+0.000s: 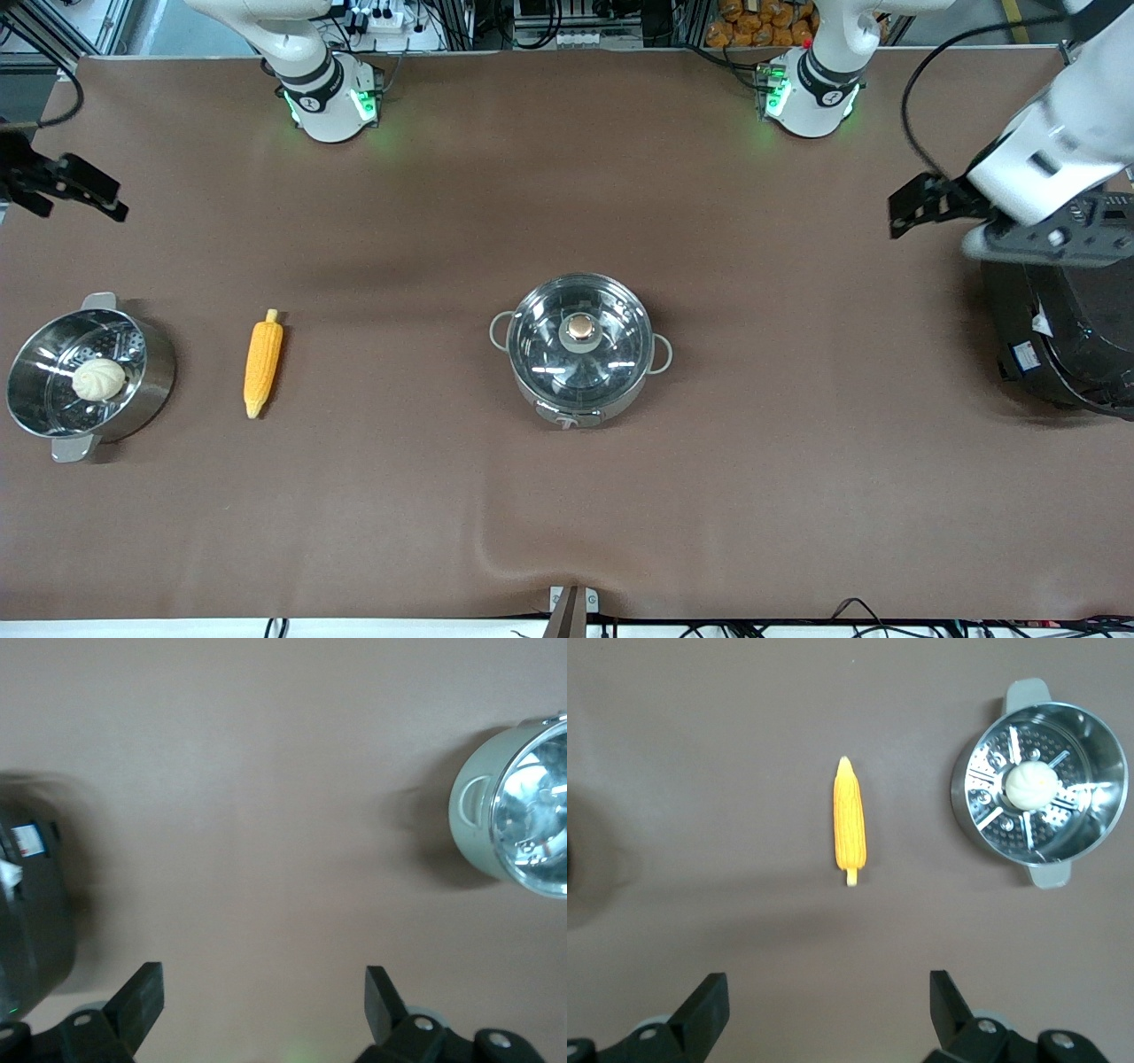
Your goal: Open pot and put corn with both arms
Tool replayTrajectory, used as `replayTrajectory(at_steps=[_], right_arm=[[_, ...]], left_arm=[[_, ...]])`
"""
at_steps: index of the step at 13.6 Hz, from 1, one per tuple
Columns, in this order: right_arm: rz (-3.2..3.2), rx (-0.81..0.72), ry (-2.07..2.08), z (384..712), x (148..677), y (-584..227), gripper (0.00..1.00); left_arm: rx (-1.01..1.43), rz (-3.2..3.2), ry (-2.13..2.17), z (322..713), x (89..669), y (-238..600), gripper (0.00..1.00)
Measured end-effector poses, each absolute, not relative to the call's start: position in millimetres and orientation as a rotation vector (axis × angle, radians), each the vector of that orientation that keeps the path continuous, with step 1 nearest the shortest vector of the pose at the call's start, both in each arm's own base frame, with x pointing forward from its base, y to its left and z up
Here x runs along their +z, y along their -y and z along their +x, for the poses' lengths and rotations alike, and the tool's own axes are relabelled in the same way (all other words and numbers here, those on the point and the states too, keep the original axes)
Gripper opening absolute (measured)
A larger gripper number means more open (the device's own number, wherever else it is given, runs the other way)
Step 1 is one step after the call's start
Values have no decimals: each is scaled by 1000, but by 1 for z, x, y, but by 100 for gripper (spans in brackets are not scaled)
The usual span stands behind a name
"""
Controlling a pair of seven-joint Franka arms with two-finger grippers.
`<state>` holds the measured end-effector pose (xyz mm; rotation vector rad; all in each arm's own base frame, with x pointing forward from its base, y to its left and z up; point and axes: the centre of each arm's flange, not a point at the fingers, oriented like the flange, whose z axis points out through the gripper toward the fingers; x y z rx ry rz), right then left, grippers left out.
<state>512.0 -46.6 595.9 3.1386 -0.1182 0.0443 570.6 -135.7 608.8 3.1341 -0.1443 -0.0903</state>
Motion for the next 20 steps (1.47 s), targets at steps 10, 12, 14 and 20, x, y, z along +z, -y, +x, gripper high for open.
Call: replayTrajectory(at_steps=[10,12,14,20], right_arm=[[3131,-20,86,570,371,41,100],[3128,-32,82,580,327,41,100],[3117,-40,56,585,291,41,100],[3095,-120,33,583,192,47,93]], left_arm=[[85,3066,26,563,418,447,100],[86,3069,43,550,394,477,100],[99,3068,66,545,376,493,100],[161,3070,94,551,348,502,100]])
